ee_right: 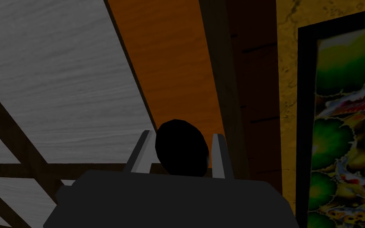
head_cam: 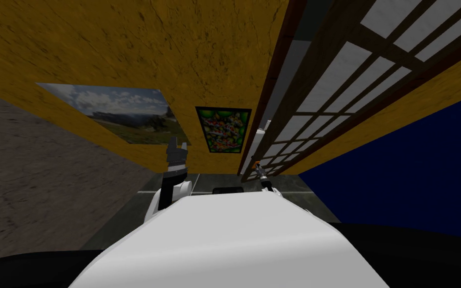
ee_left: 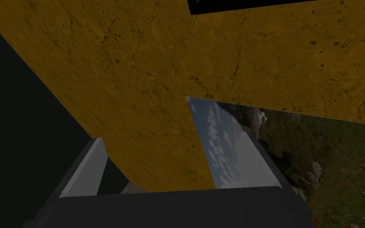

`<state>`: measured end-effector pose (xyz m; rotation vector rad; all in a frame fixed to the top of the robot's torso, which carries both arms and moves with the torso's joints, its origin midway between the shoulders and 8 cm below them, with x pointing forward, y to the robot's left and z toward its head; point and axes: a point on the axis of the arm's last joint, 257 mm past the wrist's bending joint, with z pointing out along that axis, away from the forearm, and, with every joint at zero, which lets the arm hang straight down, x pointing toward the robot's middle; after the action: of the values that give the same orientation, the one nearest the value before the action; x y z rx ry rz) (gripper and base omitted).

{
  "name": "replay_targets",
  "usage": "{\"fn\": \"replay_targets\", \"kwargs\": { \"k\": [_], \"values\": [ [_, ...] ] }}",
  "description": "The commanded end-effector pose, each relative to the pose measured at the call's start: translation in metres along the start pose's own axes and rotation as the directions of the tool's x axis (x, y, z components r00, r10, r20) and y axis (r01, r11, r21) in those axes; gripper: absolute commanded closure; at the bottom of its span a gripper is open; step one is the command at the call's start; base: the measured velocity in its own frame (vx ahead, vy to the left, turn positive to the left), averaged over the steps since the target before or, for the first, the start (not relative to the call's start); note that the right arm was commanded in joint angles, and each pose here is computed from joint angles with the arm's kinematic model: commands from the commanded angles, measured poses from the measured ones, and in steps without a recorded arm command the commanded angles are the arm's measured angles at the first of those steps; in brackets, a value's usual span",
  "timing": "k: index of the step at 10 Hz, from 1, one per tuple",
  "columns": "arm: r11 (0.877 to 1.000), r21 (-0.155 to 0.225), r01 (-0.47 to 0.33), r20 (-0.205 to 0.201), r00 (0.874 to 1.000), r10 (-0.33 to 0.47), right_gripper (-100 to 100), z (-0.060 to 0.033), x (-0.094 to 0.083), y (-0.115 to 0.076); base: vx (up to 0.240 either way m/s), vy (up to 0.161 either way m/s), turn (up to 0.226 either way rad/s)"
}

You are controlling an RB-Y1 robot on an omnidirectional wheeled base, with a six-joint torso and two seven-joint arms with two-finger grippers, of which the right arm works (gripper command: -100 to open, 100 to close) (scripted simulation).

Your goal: Pull the door open

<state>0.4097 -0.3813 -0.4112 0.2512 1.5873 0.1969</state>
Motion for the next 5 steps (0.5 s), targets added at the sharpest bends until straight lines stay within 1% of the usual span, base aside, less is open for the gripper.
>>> {"fn": "replay_targets", "kwargs": {
  "k": [1, 3, 5],
  "values": [
    [0.999, 0.019, -0.04, 0.001, 0.999, 0.04, 100, -0.0015, -0.0026, -0.0087, -0.067, -0.022, 0.032],
    [0.995, 0.024, -0.101, 0.005, 0.995, 0.101, 100, -0.0015, -0.0027, -0.0094, -0.073, -0.028, 0.043],
    [0.986, 0.028, -0.161, 0.009, 0.987, 0.161, 100, -0.0015, -0.0028, -0.0102, -0.069, -0.03, 0.043]
  ]
}}
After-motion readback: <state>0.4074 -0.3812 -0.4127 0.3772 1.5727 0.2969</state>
